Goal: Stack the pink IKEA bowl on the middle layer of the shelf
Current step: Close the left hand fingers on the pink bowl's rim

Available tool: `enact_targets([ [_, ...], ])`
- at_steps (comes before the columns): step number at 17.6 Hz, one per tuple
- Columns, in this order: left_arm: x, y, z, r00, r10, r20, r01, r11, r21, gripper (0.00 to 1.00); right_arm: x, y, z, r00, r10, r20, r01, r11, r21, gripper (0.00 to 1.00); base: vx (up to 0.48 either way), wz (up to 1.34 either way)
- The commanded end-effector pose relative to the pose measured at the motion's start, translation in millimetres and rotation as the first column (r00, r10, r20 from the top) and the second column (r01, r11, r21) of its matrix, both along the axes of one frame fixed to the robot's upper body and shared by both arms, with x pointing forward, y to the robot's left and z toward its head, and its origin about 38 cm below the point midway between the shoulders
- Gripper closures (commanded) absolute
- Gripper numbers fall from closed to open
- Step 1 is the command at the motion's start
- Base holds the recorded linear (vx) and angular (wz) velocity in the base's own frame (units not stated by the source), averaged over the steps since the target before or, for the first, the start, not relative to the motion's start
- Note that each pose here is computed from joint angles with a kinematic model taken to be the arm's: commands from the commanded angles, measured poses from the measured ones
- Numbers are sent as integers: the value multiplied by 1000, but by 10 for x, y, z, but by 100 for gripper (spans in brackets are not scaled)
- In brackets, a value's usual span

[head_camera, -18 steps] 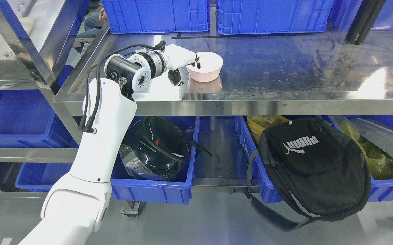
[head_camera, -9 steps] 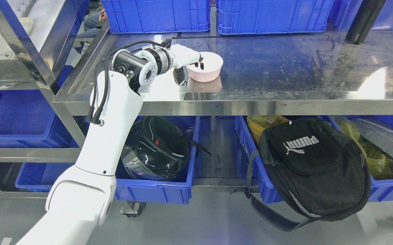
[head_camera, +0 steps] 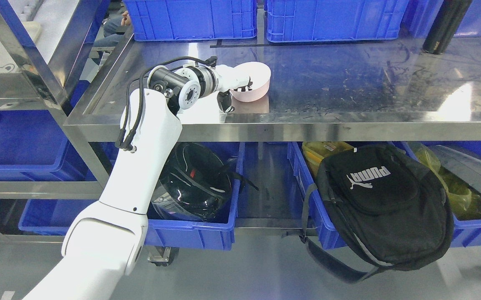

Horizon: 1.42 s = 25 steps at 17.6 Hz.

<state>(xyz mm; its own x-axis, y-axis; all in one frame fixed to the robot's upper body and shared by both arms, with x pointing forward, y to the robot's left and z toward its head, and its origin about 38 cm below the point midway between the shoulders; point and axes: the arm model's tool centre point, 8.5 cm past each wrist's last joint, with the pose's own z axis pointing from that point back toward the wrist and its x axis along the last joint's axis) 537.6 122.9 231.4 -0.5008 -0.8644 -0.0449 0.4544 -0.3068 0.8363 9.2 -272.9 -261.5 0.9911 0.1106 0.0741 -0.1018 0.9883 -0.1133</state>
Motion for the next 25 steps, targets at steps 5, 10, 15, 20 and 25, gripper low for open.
enact_targets([
  [5, 112, 153, -80, 999, 16, -45, -16, 1000, -2, 67, -90, -109, 8, 1000, 0, -6, 0, 1000, -16, 0, 0, 0],
  [10, 229, 127, 251, 1000, 23, 4, -23, 999, -31, 64, -90, -109, 8, 1000, 0, -6, 0, 1000, -16, 0, 0, 0],
  [15, 256, 144, 11, 997, 29, -68, -31, 999, -21, 64, -90, -109, 8, 1000, 0, -6, 0, 1000, -16, 0, 0, 0],
  [20, 278, 157, -200, 995, -1, -102, 0, 1000, -9, 64, -90, -109, 8, 1000, 0, -6, 0, 1000, -16, 0, 0, 0],
  [25, 297, 105, -241, 996, -30, -81, 30, 1000, 3, 55, -90, -109, 8, 1000, 0, -6, 0, 1000, -16, 0, 0, 0],
])
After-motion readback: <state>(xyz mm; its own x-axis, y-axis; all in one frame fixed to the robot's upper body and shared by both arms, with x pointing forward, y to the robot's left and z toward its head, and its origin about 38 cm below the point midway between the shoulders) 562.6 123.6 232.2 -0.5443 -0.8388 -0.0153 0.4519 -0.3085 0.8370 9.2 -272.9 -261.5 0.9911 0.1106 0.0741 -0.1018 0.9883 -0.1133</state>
